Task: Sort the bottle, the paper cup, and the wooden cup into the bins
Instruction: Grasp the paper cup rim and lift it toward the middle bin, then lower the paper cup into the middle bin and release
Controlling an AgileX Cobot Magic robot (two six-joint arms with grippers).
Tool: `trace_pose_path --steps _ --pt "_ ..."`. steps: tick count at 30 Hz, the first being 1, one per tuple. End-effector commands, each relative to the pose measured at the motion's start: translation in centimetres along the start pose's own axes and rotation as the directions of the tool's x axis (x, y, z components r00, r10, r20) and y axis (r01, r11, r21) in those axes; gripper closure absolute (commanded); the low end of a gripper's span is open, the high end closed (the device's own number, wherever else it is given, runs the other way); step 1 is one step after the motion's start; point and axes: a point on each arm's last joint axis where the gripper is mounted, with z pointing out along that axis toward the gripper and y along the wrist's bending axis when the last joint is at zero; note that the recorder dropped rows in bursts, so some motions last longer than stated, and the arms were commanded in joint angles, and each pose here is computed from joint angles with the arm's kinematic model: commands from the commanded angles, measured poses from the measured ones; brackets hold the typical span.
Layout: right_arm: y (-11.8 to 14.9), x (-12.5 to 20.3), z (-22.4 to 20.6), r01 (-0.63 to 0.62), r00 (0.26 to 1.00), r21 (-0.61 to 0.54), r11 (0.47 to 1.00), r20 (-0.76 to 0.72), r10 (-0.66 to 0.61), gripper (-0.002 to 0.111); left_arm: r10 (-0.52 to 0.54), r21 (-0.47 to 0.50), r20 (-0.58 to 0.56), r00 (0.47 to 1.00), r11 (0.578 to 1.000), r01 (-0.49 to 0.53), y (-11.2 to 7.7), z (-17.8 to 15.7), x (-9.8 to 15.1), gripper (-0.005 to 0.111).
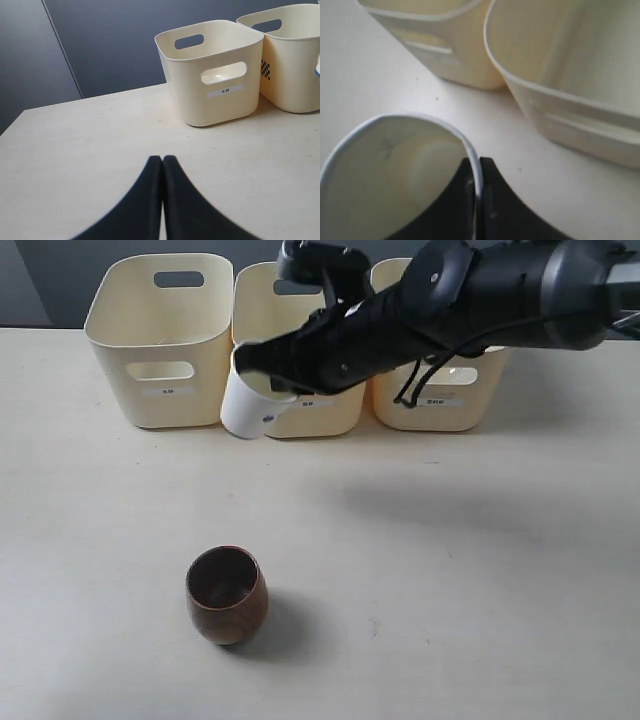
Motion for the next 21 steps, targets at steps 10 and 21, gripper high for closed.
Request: trace_pose_path --steps 10,21 --pt "-0.4 -4.3 -3.0 0.034 0.918 0.142 0.989 0.387 -0.087 0.109 -0.006 0.004 0.005 1.0 1.0 0.006 0.0 0.0 0.0 0.107" --pt "-3.0 -5.5 -3.0 -0.002 0.848 0.257 0.966 0.513 -0.135 0.109 -0.006 0.004 0.005 1.0 1.0 0.006 0.0 0.0 0.0 0.107"
